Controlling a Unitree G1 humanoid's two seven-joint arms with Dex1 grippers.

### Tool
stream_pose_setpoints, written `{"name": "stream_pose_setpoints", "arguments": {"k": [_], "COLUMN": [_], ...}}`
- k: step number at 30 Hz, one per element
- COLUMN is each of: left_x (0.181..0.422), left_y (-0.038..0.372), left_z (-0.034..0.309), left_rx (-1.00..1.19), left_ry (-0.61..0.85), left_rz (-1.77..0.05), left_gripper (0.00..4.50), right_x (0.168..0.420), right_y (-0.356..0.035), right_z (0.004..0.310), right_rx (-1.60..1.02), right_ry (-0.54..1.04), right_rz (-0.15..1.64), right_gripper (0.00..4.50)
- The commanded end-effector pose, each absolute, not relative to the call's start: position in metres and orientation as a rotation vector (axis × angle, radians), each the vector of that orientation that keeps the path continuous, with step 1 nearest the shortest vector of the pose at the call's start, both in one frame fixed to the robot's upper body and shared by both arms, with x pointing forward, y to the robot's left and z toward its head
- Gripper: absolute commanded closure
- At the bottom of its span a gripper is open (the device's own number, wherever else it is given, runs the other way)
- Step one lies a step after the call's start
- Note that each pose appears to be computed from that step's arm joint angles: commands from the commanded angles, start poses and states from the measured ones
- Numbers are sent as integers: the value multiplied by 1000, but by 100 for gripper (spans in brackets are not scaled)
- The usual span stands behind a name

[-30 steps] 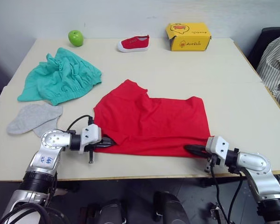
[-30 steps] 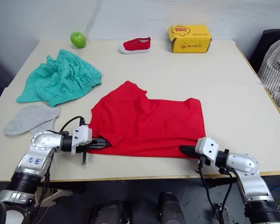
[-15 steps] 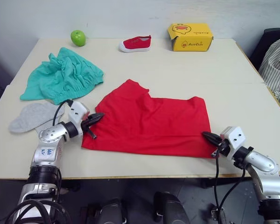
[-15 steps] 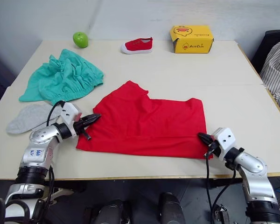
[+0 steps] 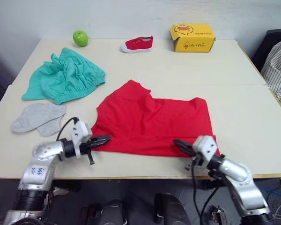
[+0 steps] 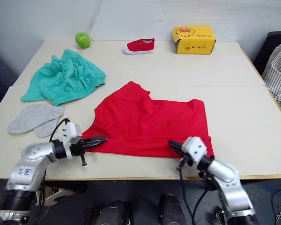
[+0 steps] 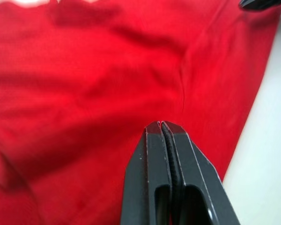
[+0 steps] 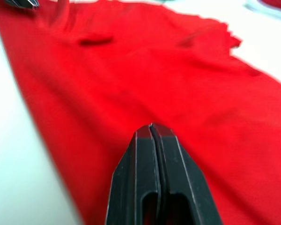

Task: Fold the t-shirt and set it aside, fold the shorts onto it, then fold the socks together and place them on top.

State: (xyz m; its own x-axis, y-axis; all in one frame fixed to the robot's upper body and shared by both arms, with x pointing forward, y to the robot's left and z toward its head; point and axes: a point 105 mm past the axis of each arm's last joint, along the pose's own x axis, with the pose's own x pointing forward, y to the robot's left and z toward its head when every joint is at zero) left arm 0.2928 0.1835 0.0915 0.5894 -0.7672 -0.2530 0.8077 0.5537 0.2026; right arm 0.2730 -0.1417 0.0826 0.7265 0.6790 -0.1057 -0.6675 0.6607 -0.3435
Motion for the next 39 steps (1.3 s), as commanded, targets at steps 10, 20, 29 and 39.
{"name": "stream_pose_setpoints", "arguments": {"k": [10,20,29,39], "left_x": [281,271,249,281], "left_y": [245,255,265,258], "left_z": [91,142,124,97], "left_rx": [308,218,703,912], "left_ry": [170,16,202,279], "left_rz": [-604,-684,-987,-1004], "left_gripper": [446,409,146,180], "right_x": [254,235,218,255], "right_y": [-273,-273,-238,-243], "right_z": [76,126,109,88], "right_rx": [-449,-270,-633,-870], "right_ry": [70,-60,146,157], "right_rz": [350,424,904,935], "right_gripper": [450,415,127,226]}}
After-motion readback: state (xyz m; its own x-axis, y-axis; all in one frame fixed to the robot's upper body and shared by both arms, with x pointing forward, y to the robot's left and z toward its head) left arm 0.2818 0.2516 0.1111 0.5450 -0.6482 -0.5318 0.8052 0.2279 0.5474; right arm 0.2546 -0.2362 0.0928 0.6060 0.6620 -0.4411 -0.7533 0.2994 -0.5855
